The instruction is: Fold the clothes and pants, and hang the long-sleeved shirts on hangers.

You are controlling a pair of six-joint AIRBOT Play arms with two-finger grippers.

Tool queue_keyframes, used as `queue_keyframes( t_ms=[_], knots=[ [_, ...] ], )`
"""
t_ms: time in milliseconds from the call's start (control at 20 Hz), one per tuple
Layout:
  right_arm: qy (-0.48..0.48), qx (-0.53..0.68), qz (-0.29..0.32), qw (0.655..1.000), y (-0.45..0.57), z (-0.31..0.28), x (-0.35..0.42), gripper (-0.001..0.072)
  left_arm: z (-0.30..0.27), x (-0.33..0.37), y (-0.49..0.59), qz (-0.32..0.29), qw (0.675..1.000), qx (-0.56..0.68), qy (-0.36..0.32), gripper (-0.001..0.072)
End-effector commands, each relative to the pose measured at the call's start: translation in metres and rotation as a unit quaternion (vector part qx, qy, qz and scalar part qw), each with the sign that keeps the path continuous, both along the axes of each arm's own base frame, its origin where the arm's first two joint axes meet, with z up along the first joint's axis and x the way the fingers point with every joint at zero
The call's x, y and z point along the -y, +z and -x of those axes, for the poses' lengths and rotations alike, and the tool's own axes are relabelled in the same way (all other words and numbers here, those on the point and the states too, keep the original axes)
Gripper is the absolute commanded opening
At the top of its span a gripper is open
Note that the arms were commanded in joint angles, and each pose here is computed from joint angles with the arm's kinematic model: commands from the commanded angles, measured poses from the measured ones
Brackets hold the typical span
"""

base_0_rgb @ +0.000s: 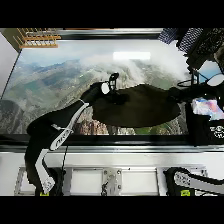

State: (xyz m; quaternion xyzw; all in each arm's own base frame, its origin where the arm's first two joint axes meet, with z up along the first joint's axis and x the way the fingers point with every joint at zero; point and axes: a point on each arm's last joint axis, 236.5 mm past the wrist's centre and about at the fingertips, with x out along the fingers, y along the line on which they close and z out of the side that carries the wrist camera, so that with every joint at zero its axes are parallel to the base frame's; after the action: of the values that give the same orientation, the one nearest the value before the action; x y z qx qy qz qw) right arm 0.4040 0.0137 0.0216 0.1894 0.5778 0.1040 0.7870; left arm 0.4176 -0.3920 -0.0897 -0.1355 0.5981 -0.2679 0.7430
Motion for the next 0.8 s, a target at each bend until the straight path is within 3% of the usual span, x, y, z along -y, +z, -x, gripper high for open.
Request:
queue_keyframes(
  t_ms=[0, 500, 750],
  knots=[
    [0.058, -0.005, 0.087, 0.995, 0.039, 0.004, -0.012, 0.0, 0.016, 0.046, -0.013, 0.014, 0.999, -0.014, -0.039, 0.0008],
    [0.168, 0.04, 0.108, 0.979, 0.073, 0.007, -0.101, 0.0001, 0.03, 0.078, -0.029, 0.014, 0.997, -0.03, -0.07, 0.0008],
    [0.186, 0.046, 0.113, 0.975, 0.073, 0.008, -0.109, 0.0001, -0.002, 0.059, 0.018, 0.025, 0.998, 0.014, -0.05, 0.0008]
  ],
)
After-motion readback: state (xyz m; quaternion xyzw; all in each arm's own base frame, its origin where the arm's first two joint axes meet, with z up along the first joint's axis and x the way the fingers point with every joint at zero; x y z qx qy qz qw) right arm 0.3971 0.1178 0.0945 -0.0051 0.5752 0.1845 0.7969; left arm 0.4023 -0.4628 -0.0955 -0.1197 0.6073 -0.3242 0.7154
